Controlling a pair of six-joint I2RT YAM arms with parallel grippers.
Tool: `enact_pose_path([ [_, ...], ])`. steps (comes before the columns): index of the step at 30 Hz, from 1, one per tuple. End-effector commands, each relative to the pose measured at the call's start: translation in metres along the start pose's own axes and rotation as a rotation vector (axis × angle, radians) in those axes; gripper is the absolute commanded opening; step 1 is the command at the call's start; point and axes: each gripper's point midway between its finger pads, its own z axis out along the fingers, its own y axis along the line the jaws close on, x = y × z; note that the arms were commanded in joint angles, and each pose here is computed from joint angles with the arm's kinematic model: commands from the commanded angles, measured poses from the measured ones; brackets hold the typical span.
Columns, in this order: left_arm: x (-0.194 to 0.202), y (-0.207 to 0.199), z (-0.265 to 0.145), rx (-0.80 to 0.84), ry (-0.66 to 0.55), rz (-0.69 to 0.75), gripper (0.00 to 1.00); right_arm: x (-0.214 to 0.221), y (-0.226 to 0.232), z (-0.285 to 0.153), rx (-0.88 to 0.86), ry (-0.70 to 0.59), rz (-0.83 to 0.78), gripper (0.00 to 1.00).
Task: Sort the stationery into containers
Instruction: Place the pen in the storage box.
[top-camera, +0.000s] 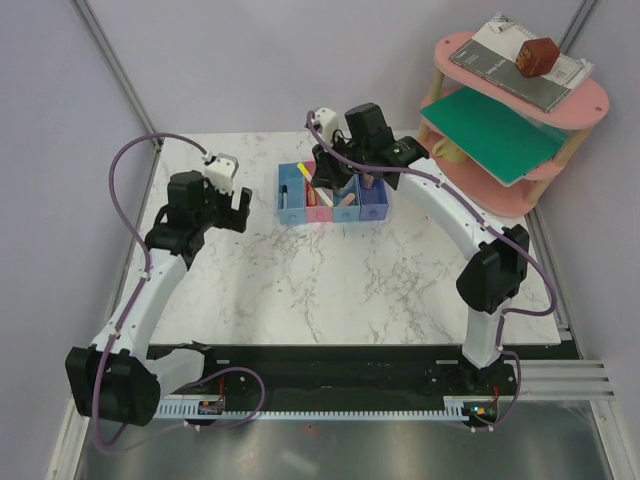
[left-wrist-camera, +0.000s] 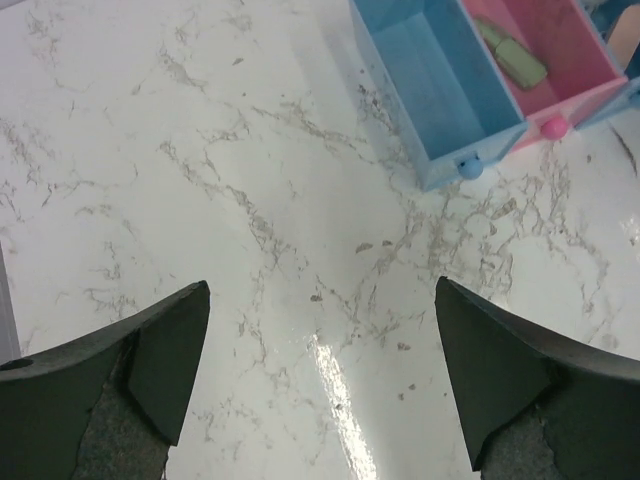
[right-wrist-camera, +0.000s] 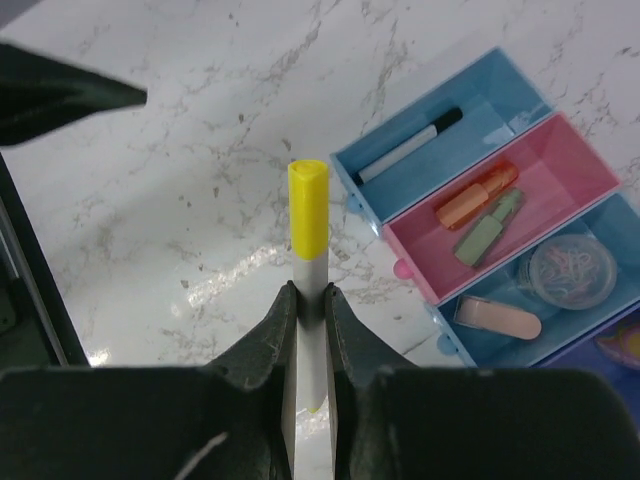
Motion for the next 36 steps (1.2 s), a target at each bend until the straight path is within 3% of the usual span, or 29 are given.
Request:
enact_pose_path([
  [1,0.007,0.003,-0.021,-0.021,-0.055,0.129,1.00,-0.059,-0.033,0.016,-0.029,-0.224,0.123,0.00],
  [5,0.015,-0.004,-0.034,0.020,-0.057,0.195,1.00,-0.073,-0.057,0.050,-0.096,-0.311,0.281,0.00],
  [9,0.013,-0.010,-0.045,0.045,-0.089,0.225,1.00,-0.057,-0.071,0.101,-0.154,-0.313,0.372,0.00],
  [22,0.009,-0.030,-0.052,0.149,-0.130,0.238,1.00,-0.007,-0.091,0.164,-0.187,-0.300,0.461,0.00],
  [23,0.010,-0.031,-0.050,0.155,-0.125,0.237,1.00,-0.004,-0.093,0.165,-0.183,-0.296,0.462,0.02],
  [24,0.009,-0.031,-0.050,0.157,-0.126,0.234,1.00,0.001,-0.092,0.167,-0.179,-0.284,0.465,0.15],
  [27,0.011,-0.033,-0.044,0.170,-0.116,0.225,1.00,0.010,-0.094,0.166,-0.152,-0.266,0.437,0.39],
  [30,0.012,-0.036,-0.041,0.189,-0.113,0.221,1.00,0.013,-0.095,0.164,-0.132,-0.261,0.402,0.53],
  [36,0.009,-0.038,-0.043,0.197,-0.114,0.201,1.00,0.015,-0.096,0.150,-0.083,-0.224,0.353,0.63],
])
